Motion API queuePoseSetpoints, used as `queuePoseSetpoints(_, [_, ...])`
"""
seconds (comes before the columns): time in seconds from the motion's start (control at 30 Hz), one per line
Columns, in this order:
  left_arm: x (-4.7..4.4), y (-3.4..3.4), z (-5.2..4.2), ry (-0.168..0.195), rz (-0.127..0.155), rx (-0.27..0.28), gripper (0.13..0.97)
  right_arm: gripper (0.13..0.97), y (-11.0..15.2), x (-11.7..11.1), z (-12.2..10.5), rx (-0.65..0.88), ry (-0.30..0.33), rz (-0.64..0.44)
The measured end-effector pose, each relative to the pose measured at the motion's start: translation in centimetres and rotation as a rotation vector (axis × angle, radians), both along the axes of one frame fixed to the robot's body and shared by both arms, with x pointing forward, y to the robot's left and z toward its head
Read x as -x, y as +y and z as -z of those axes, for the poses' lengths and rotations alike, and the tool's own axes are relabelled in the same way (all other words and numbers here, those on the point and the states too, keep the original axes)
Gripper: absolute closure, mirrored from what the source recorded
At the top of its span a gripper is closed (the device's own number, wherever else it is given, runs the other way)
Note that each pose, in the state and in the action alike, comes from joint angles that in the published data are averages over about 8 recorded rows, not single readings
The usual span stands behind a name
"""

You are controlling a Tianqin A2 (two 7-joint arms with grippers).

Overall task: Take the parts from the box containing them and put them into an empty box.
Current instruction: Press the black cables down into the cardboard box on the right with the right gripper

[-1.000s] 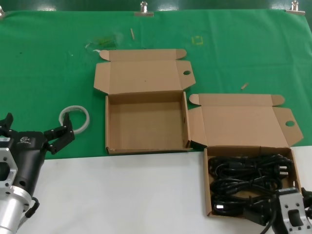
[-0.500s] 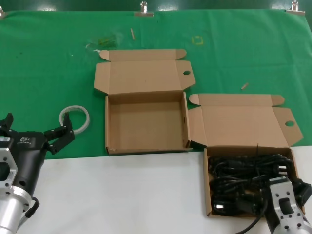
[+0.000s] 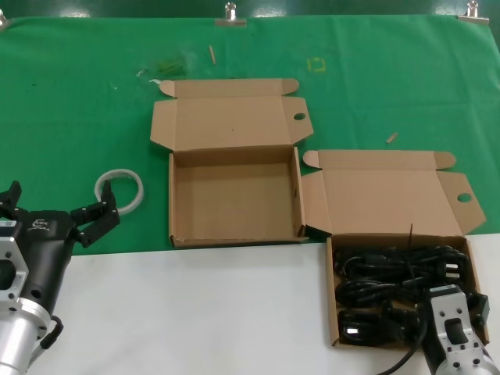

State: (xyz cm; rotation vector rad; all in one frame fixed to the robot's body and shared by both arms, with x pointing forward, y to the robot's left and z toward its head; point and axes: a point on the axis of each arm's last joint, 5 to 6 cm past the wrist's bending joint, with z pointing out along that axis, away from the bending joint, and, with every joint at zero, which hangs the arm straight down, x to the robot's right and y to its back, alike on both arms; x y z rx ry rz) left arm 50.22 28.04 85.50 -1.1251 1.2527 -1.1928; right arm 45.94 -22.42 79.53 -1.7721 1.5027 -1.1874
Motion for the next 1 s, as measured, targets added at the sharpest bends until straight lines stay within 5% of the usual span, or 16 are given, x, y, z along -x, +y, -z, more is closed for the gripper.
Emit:
queuePoseSetpoints(0.27, [0.00, 0.00, 0.00, 0.000, 0.000, 0.000, 0.132, 0.322, -0.04, 0.08, 0.04, -0.018, -0.006, 0.009])
queuePoseSetpoints(0.83, [0.00, 0.00, 0.00, 0.000, 0.000, 0.000, 0.132, 0.713, 0.11, 0.33, -0.07, -0.049, -0.019, 0.016])
queuePoseSetpoints(1.0, [0.00, 0.00, 0.00, 0.000, 0.000, 0.000, 0.132, 0.728, 0.11, 0.52, -0.07, -0.058, -0.022, 0.018])
